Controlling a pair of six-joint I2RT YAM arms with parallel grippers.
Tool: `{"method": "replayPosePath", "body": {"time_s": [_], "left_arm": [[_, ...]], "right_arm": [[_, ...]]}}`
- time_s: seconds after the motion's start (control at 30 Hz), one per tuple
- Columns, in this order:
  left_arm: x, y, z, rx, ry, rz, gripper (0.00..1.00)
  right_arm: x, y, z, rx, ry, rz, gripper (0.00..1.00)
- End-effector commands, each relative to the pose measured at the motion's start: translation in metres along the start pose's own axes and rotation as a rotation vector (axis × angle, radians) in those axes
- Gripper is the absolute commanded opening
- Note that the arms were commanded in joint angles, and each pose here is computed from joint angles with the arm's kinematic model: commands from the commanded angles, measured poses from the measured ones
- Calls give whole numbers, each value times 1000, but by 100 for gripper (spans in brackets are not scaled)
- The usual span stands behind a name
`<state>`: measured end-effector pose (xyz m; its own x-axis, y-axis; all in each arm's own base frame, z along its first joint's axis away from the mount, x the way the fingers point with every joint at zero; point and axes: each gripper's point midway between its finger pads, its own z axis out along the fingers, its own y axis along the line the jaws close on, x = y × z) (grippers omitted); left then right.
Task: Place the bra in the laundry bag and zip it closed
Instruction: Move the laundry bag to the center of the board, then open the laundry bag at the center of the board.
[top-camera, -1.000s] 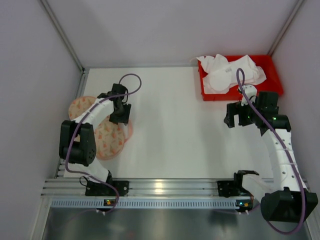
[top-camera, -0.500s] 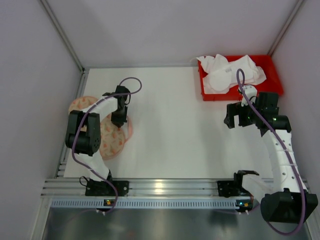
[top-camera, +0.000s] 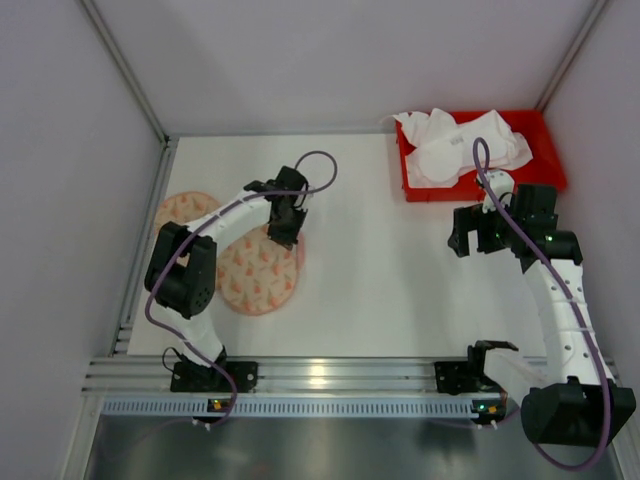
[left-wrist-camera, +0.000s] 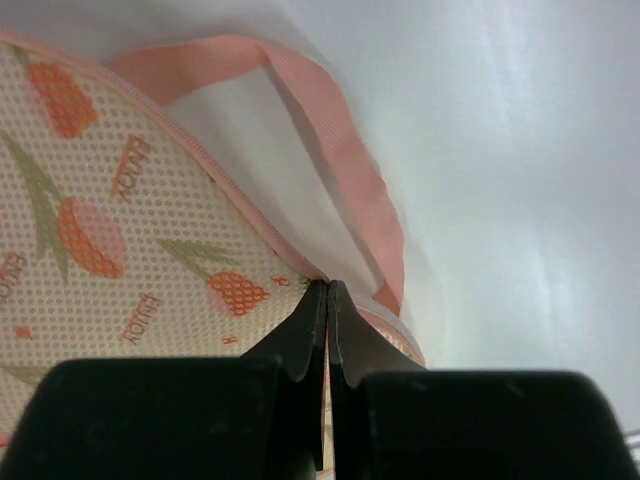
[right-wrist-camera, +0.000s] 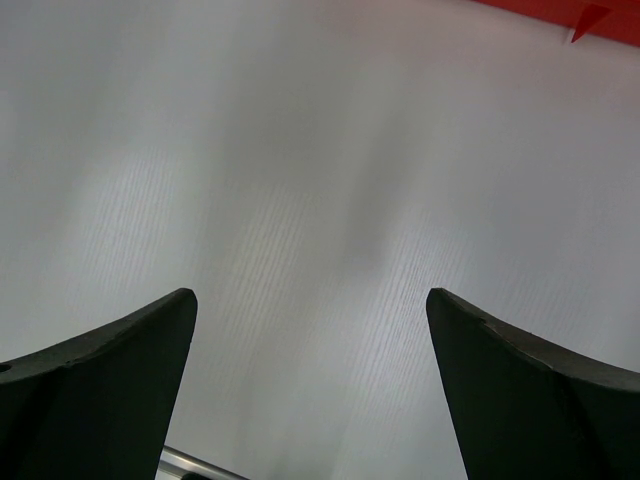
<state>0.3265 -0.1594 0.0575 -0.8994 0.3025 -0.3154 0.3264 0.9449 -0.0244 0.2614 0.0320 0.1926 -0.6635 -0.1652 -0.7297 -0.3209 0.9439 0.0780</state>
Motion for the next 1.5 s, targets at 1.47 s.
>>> {"method": "replayPosePath", "body": {"time_s": [1.47], "left_arm": [[28, 14, -116, 376, -349, -85, 0]], "right_arm": [[-22, 197, 185, -564, 252, -56, 69]]}}
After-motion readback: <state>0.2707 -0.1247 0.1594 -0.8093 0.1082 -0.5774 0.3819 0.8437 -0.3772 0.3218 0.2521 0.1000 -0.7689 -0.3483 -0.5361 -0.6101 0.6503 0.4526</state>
